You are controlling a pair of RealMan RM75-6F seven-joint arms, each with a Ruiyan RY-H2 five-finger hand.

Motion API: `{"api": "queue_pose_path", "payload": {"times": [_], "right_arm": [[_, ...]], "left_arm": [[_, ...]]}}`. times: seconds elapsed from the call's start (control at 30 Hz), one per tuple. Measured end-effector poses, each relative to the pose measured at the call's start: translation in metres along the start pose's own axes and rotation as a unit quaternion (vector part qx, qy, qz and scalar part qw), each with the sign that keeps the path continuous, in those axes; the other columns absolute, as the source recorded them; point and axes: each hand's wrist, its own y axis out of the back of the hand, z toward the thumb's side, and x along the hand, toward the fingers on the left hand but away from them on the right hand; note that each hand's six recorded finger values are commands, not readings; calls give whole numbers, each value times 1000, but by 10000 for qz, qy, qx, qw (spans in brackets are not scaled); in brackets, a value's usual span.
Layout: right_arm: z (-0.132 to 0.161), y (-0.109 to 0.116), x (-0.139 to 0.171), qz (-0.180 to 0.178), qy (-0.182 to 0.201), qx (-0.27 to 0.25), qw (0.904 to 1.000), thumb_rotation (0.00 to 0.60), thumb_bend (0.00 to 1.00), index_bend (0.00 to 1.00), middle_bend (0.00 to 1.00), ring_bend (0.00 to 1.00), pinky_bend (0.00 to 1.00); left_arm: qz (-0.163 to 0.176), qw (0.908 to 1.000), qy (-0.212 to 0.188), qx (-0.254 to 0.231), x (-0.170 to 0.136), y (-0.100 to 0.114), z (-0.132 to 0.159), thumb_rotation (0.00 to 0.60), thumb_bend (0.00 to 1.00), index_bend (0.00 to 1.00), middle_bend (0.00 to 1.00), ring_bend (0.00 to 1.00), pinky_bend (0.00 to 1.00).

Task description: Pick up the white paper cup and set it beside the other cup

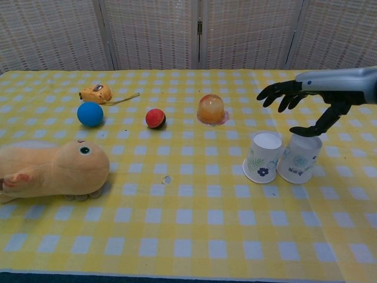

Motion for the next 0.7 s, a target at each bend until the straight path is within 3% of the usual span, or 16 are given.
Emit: {"api": "queue_pose_path", "payload": {"times": [0.17, 0.33, 0.57, 0.7], "right_arm": [[-14, 18, 25, -600, -155, 2, 9981, 600, 493, 117, 145, 198, 163], [-37, 24, 64, -1284, -542, 179, 9901, 600, 493, 117, 103, 153, 132], [-65, 19, 134, -2136, -1134, 336, 9697, 600, 493, 117, 93, 148, 125], [-69, 8, 165, -2359, -1261, 369, 9628, 600, 493, 117, 92, 143, 118]], "left_arm": [[22, 10000, -14, 2, 1, 0, 2, 600, 318, 27, 0, 0, 0], [86, 10000, -20, 10, 3, 1, 5, 600, 319, 27, 0, 0, 0], [335, 9994, -31, 37, 4, 10, 11, 600, 320, 36, 0, 0, 0], [462, 9989, -69, 45, 2, 13, 18, 600, 322, 38, 0, 0, 0]]}}
